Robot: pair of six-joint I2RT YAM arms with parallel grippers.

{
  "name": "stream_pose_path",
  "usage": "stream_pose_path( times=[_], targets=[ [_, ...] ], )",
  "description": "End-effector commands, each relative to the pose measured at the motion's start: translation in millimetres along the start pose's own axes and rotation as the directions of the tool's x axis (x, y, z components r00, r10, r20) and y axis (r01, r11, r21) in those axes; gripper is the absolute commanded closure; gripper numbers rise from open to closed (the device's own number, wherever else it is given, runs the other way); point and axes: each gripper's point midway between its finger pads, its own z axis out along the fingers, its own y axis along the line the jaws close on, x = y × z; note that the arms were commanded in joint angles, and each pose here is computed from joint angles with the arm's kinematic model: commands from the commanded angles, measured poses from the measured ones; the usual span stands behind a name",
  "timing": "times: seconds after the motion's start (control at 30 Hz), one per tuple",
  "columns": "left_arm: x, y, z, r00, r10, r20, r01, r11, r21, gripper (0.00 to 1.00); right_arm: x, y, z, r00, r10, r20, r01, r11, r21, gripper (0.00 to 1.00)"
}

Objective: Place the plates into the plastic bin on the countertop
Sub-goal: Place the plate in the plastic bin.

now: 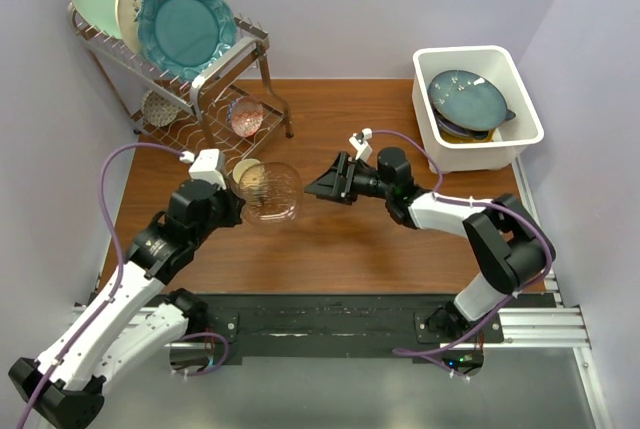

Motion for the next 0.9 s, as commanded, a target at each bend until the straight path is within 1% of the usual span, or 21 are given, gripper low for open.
stream_pose_path(
  times=[0.0,0.07,0.17,0.27,0.3,0.4,0.43,0.57,0.6,0.67,0.7,0.73,0.77,0.8,0.83,0.87],
  targets=[
    [-19.5,7.8,-7.9,0.996,-0.047,0.082,0.05,0.998,-0.042,1.0,-14.8,34.9,-4.0,0.996,-0.078,0.052,0.082,0.994,-0.072,0.2],
    [-20.8,7.6,-8.2,0.994,-0.05,0.093,0.053,0.998,-0.036,1.0,-16.3,37.8,-5.2,0.995,-0.084,0.057,0.088,0.993,-0.079,0.2],
    [-17.0,3.3,-3.6,0.997,-0.04,0.069,0.041,0.999,-0.016,1.0,-13.9,42.2,-4.0,0.995,-0.09,0.05,0.094,0.991,-0.09,0.2],
    [-13.0,-9.2,1.5,0.999,-0.023,0.043,0.021,0.998,0.055,1.0,-8.3,48.2,2.4,0.995,-0.1,0.027,0.103,0.989,-0.108,0.21],
    [-5.6,-16.6,3.3,1.0,-0.013,0.017,0.011,0.995,0.102,1.0,-6.2,48.9,4.4,0.995,-0.101,0.019,0.102,0.989,-0.111,0.21],
    [-4.7,-23.1,5.2,1.0,-0.005,0.005,0.004,0.991,0.137,1.0,1.7,53.3,13.3,0.994,-0.108,-0.007,0.107,0.986,-0.128,0.23],
    [-4.5,-23.8,5.4,1.0,-0.004,0.003,0.003,0.99,0.142,1.0,3.0,56.5,15.9,0.994,-0.112,-0.013,0.109,0.984,-0.138,0.24],
    [-4.0,-29.1,4.4,1.0,0.003,0.005,-0.004,0.984,0.176,1.0,15.1,64.6,28.4,0.992,-0.119,-0.052,0.108,0.979,-0.175,0.35],
    [-4.6,-29.3,4.2,1.0,0.003,0.006,-0.004,0.984,0.176,1.0,18.1,62.6,31.4,0.991,-0.115,-0.065,0.102,0.979,-0.175,0.41],
    [-5.2,-29.0,3.3,1.0,0.002,0.009,-0.003,0.984,0.176,1.0,19.5,65.8,34.2,0.991,-0.116,-0.069,0.101,0.976,-0.195,0.49],
    [-5.5,-29.0,3.0,1.0,0.003,0.011,-0.005,0.984,0.177,1.0,19.9,65.9,34.5,0.992,-0.108,-0.071,0.092,0.976,-0.199,0.6],
    [-6.1,-29.2,2.7,1.0,0.002,0.013,-0.005,0.984,0.178,1.0,21.4,62.4,35.0,0.992,-0.099,-0.075,0.083,0.977,-0.198,0.68],
    [-5.6,-28.7,3.0,1.0,0.004,0.013,-0.006,0.984,0.176,1.0,21.2,65.4,34.9,0.992,-0.106,-0.069,0.089,0.973,-0.215,0.9],
    [-6.8,-29.2,2.6,1.0,0.002,0.015,-0.005,0.984,0.177,1.0,20.8,65.3,34.8,0.993,-0.095,-0.067,0.079,0.974,-0.213,1.0],
    [-6.0,-29.4,2.7,1.0,0.004,0.013,-0.006,0.984,0.179,0.92,19.9,63.1,33.7,0.995,-0.09,-0.051,0.078,0.976,-0.201,1.0],
    [-5.1,-29.8,3.1,1.0,0.008,0.009,-0.009,0.983,0.182,0.71,20.2,61.2,32.8,0.995,-0.087,-0.05,0.076,0.979,-0.189,1.0]
  ],
)
